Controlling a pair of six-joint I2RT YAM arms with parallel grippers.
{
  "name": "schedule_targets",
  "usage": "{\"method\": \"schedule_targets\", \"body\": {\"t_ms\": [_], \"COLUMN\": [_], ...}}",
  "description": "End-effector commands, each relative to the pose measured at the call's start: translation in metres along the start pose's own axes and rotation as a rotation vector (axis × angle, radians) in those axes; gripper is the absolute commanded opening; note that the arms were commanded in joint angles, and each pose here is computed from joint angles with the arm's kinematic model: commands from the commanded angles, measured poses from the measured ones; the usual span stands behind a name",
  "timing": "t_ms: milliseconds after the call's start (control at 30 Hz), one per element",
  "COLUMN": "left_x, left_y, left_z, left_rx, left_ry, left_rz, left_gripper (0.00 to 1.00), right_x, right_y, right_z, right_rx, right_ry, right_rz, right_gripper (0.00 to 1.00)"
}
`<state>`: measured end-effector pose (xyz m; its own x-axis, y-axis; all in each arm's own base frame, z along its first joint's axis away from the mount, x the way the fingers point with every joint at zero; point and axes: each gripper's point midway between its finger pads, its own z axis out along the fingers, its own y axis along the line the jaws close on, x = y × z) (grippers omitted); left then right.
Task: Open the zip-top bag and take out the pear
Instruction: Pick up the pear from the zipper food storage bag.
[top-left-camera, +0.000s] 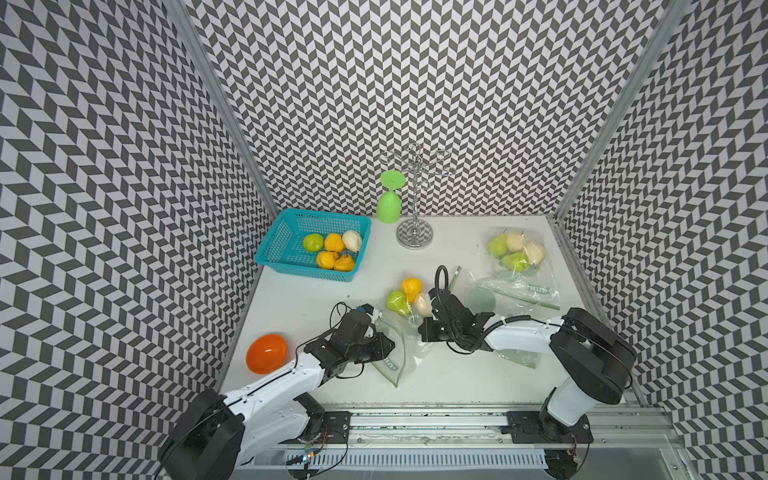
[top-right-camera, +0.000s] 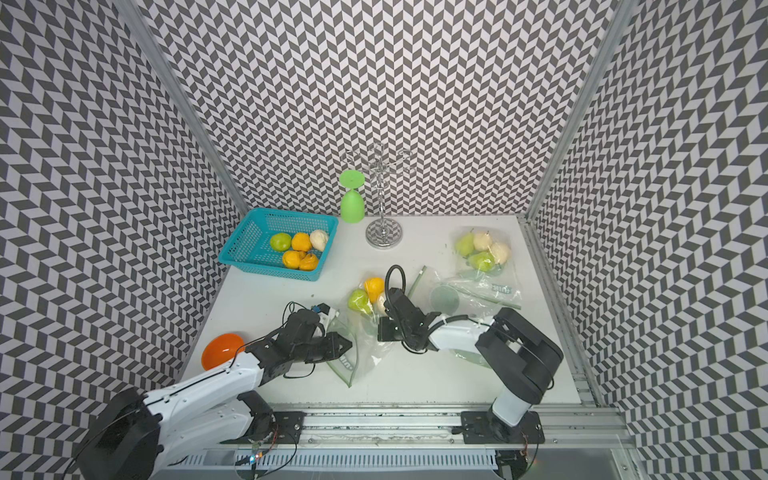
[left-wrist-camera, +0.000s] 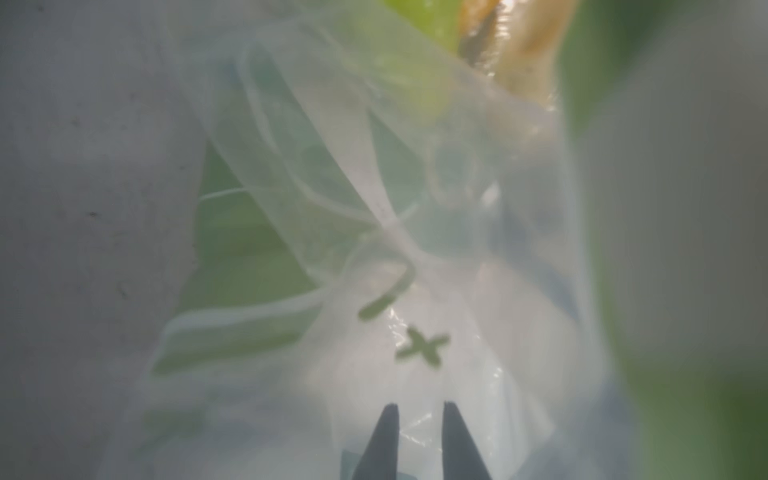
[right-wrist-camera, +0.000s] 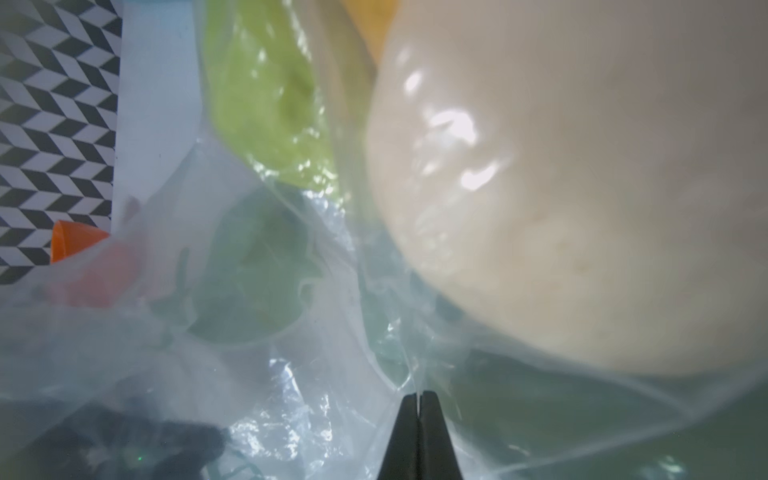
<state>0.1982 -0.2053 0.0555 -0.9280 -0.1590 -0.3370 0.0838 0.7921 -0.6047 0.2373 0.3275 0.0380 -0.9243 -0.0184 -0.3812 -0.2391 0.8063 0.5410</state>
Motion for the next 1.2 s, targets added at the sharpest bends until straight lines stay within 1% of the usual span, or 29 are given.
{"method": "schedule_targets", "body": {"t_ms": [0,67,133,200,233,267,300,367,467,533,600,633,733,800,933,1067,1167], "left_x": [-0.038,-0.05,-0.062,-0.07,-0.074,-0.076,-0.077,-0.078,-0.077,-0.077,-0.078,-0.079,-0.079,-0.077,-0.073,-0.073,-0.073], "left_y": [0.007,0.021,0.028,0.031,0.029,0.028,0.027,0.028,0.035,0.039,0.041,0.041,0.042,0.045,0.05,0.052,0.053], "left_z": [0.002,0.001,-0.003,-0.006,-0.006,-0.005,-0.004,0.0,0.007,0.009,0.008,0.008,0.01,0.011,0.012,0.012,0.014], "left_rx": [-0.074,-0.101,-0.105,-0.084,-0.068,-0.063,-0.063,-0.068,-0.075,-0.086,-0.082,-0.08,-0.082,-0.085,-0.09,-0.085,-0.085], "left_ry": [-0.155,-0.199,-0.236,-0.275,-0.286,-0.285,-0.279,-0.273,-0.26,-0.257,-0.263,-0.267,-0.258,-0.253,-0.248,-0.249,-0.245], "left_rz": [0.053,0.026,0.008,-0.002,-0.002,0.007,0.014,0.018,0.005,0.001,-0.007,-0.008,-0.005,-0.008,-0.018,-0.021,-0.02], "left_gripper": [0.23,0.25,0.26,0.28,0.28,0.28,0.29,0.3,0.29,0.29,0.29,0.29,0.29,0.29,0.29,0.29,0.29], "right_x": [0.012,0.026,0.031,0.023,0.012,-0.002,-0.014,-0.046,-0.093,-0.116,-0.131,-0.135,-0.136,-0.137,-0.131,-0.12,-0.113], "right_y": [0.027,0.04,0.054,0.06,0.063,0.066,0.068,0.065,0.04,0.024,0.005,-0.001,-0.016,-0.025,-0.027,-0.04,-0.039], "right_z": [-0.004,-0.008,-0.017,-0.034,-0.046,-0.059,-0.07,-0.095,-0.121,-0.127,-0.119,-0.111,-0.082,-0.065,-0.043,-0.026,-0.014], "right_rx": [-0.042,-0.074,-0.125,-0.137,-0.133,-0.127,-0.128,-0.143,-0.117,-0.107,-0.106,-0.13,-0.212,-0.21,-0.253,-0.245,-0.29], "right_ry": [-0.026,-0.011,-0.009,-0.043,-0.077,-0.112,-0.138,-0.186,-0.301,-0.314,-0.298,-0.275,-0.166,-0.142,-0.098,-0.07,-0.04], "right_rz": [0.008,0.012,0.015,0.005,-0.005,-0.012,-0.025,-0.041,-0.055,-0.067,-0.068,-0.065,-0.07,-0.084,-0.098,-0.102,-0.115], "right_gripper": [0.0,0.0,0.0,0.0,0.0,0.03,0.08,0.27,0.54,0.63,0.65,0.65,0.65,0.65,0.65,0.65,0.65]}}
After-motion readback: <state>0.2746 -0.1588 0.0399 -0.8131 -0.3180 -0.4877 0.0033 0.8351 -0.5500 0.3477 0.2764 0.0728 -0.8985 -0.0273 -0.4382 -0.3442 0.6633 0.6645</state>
